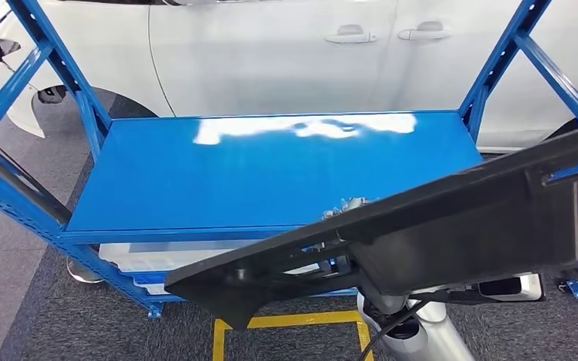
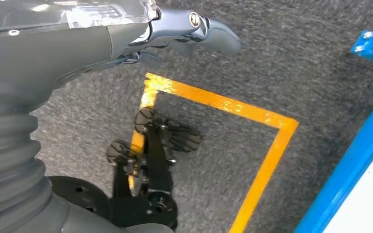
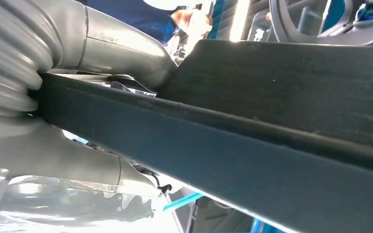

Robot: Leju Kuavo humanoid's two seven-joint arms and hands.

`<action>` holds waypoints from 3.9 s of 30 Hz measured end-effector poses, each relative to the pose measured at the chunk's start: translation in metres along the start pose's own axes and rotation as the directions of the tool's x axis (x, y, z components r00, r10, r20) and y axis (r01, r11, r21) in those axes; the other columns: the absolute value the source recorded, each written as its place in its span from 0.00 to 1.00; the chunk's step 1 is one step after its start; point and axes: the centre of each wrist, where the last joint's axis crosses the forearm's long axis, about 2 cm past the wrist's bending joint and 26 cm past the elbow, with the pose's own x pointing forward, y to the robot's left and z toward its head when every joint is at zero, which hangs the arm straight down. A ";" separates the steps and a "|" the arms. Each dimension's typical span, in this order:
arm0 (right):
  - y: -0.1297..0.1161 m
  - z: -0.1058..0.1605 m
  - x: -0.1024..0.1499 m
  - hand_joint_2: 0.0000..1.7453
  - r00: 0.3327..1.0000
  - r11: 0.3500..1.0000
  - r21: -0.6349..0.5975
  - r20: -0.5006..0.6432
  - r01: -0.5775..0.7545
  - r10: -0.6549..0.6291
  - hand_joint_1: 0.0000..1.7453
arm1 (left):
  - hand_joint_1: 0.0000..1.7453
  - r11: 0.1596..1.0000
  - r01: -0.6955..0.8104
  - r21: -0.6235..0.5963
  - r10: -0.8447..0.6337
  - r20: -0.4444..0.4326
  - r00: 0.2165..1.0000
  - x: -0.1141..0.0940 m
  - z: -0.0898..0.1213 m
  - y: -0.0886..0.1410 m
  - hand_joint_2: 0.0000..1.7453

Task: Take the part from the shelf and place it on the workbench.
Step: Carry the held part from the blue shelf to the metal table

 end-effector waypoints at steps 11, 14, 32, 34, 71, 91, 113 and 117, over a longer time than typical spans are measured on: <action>-0.012 -0.005 0.005 1.00 1.000 1.000 -0.028 -0.017 0.000 -0.001 1.00 | 0.00 1.000 0.022 -0.017 -0.021 0.021 1.000 0.007 -0.005 0.001 1.00; -0.016 -0.008 0.008 1.00 1.000 1.000 -0.016 -0.019 -0.003 0.003 1.00 | 0.00 0.999 0.025 -0.019 -0.025 0.024 0.999 0.008 -0.006 0.002 1.00; -0.028 -0.002 0.015 1.00 1.000 1.000 0.003 -0.022 -0.022 0.022 1.00 | 0.00 1.000 0.031 0.003 -0.031 0.020 0.999 0.004 -0.003 0.006 1.00; -0.028 0.000 0.013 1.00 1.000 1.000 -0.004 -0.017 -0.026 0.026 1.00 | 0.00 1.000 0.030 0.007 -0.031 0.022 0.999 0.003 -0.002 0.006 1.00; -0.001 0.010 0.016 1.00 0.986 0.987 0.015 -0.040 -0.160 0.160 1.00 | 0.00 0.998 0.055 0.015 -0.055 0.002 0.998 0.004 -0.002 0.014 1.00; -0.006 0.012 0.027 1.00 0.933 0.933 -0.027 -0.025 -0.359 0.359 1.00 | 0.00 0.992 0.128 0.024 -0.124 -0.111 0.986 0.012 -0.008 0.018 1.00; -0.001 0.016 0.022 1.00 0.937 0.942 -0.023 -0.110 -0.336 0.331 1.00 | 0.00 0.971 0.186 0.153 -0.150 -0.222 0.963 0.005 -0.002 0.023 1.00; 0.004 0.023 0.020 1.00 0.938 0.944 -0.030 -0.126 -0.328 0.322 1.00 | 0.00 0.976 0.173 0.135 -0.140 -0.224 0.964 0.002 -0.001 0.013 1.00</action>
